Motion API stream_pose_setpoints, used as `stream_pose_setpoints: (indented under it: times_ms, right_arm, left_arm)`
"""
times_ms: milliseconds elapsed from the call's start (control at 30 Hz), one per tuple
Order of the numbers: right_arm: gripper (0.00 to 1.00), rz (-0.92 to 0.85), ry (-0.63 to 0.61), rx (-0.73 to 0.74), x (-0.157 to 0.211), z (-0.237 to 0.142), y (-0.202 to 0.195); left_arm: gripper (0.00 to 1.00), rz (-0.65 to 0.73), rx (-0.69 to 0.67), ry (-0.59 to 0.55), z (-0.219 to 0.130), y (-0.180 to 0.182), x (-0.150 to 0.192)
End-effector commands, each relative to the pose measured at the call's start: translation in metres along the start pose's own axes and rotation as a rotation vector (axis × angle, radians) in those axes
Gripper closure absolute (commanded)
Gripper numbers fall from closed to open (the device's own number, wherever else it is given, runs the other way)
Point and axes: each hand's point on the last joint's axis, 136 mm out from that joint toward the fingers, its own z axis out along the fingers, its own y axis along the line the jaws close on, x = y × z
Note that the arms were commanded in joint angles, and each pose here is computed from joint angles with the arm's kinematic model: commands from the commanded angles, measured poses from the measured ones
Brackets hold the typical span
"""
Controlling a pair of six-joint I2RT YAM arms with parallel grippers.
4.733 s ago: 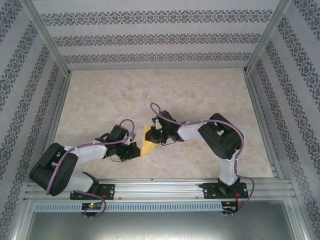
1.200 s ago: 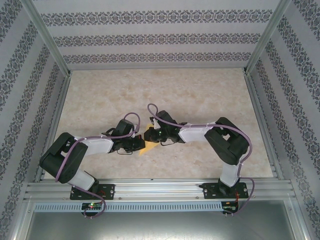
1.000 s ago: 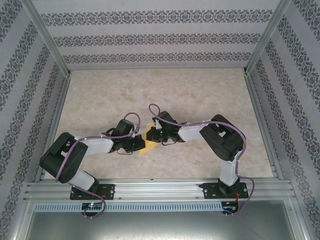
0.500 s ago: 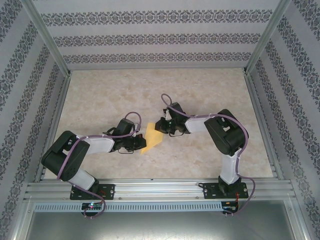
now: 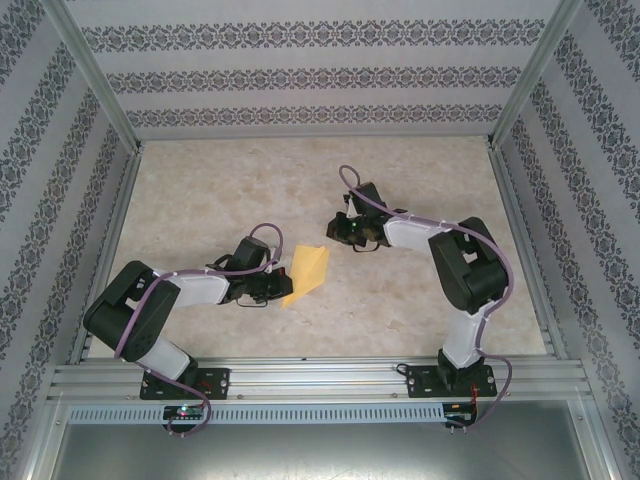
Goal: Fold a paper plane with a square sheet of paper (pick it up from the middle)
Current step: Fourth fold the wing at the center of the table.
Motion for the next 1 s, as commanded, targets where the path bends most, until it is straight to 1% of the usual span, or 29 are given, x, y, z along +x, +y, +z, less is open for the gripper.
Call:
stream_pose_setpoints:
  times_ms: [0,67,200,267,367,500,600,767,867,967]
  right_arm:
    - [0.9,-0.083,0.011,-0.054,0.019,-0.013,0.031]
    - [0.91,-0.08,0.043,-0.102,0.036,-0.007,0.044]
    - [0.91,-0.069,0.095,-0.127,0.065,0.016,0.052]
    - [0.91,-0.061,0.121,-0.12,0.074,0.028,0.048]
    - [0.92,-0.046,0.132,-0.092,0.077,0.042,0.035]
    - [0.92,-0.007,0.117,-0.021,0.066,0.049,0.0]
    - [0.92,0.031,0.094,0.017,0.051,0.046,-0.024]
    - [0.92,0.056,0.062,0.082,0.026,0.039,-0.052]
    - [0.92,0.065,0.05,0.084,0.016,0.036,-0.057]
    - [0.91,0.045,0.029,0.043,0.006,0.027,-0.043]
  left_arm:
    - [1.0,-0.096,-0.308,0.171,0.0,0.083,0.063]
    - [1.0,-0.095,-0.305,0.168,-0.001,0.083,0.062]
    - [1.0,-0.094,-0.307,0.166,-0.001,0.083,0.062]
    - [1.0,-0.092,-0.304,0.167,-0.001,0.082,0.062]
    - [1.0,-0.091,-0.304,0.166,-0.001,0.082,0.061]
    - [1.0,-0.09,-0.305,0.167,-0.001,0.082,0.062]
    - [1.0,-0.092,-0.308,0.169,-0.001,0.083,0.062]
    - [1.0,-0.09,-0.308,0.168,-0.001,0.083,0.062]
    - [1.0,-0.092,-0.31,0.171,-0.001,0.083,0.062]
    - [1.0,-0.09,-0.309,0.173,0.0,0.083,0.062]
